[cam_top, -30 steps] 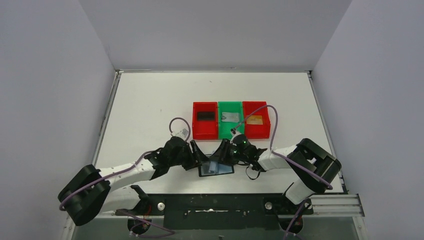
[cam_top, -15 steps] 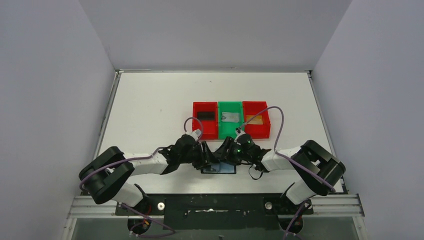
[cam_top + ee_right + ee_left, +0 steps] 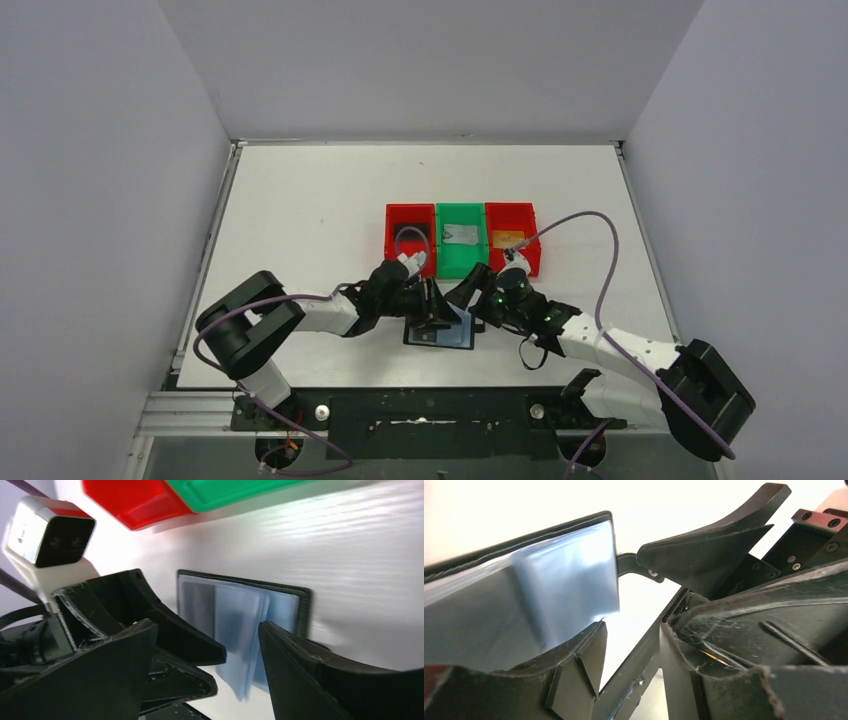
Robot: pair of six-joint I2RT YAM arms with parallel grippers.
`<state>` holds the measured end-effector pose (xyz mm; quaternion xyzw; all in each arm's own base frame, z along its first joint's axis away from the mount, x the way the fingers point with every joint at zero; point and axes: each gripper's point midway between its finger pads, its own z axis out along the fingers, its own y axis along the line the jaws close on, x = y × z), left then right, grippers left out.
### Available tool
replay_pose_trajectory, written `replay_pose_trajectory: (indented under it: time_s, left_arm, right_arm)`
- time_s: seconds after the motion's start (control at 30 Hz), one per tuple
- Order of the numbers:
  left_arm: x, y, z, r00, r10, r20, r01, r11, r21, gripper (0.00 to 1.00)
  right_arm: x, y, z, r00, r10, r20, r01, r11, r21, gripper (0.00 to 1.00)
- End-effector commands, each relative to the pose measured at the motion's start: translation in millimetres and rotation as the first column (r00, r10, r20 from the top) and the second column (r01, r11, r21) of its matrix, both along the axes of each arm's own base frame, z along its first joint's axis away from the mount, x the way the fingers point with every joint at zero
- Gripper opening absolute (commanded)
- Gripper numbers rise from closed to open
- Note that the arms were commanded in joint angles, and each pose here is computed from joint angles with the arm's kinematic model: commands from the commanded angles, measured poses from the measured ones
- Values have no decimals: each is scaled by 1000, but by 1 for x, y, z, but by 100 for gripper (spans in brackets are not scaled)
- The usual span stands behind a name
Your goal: Take the credit cards out of the card holder
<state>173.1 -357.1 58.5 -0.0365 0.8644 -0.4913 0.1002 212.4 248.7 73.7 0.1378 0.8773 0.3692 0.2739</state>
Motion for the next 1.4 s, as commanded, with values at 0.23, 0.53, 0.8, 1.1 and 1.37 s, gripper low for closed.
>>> replay_pose_trajectory:
  time_s: [0.23, 0.53, 0.8, 1.1, 1.37]
  left_arm:
    - [12, -5, 40, 983, 12, 183, -15, 1000, 18, 38]
    - [38, 100, 45, 905, 319, 282, -388, 890, 239, 42]
    - [31, 161, 44, 820, 493, 290, -563, 783, 263, 42]
    - [24, 202, 64, 706, 629, 326, -699, 693, 177, 42]
    - [19, 206, 64, 707, 629, 324, -698, 695, 174, 42]
  right_arm:
    - [6, -51, 21, 980, -170, 103, 180, 979, -96, 71]
    - [4, 21, 33, 988, 86, 129, -76, 994, -83, 60]
    - [-6, 57, 0, 974, 225, 16, -203, 905, -373, 66]
    - [-10, 68, -22, 969, 244, -42, -217, 759, -614, 71]
    - [-17, 65, -40, 968, 232, -98, -238, 718, -655, 70]
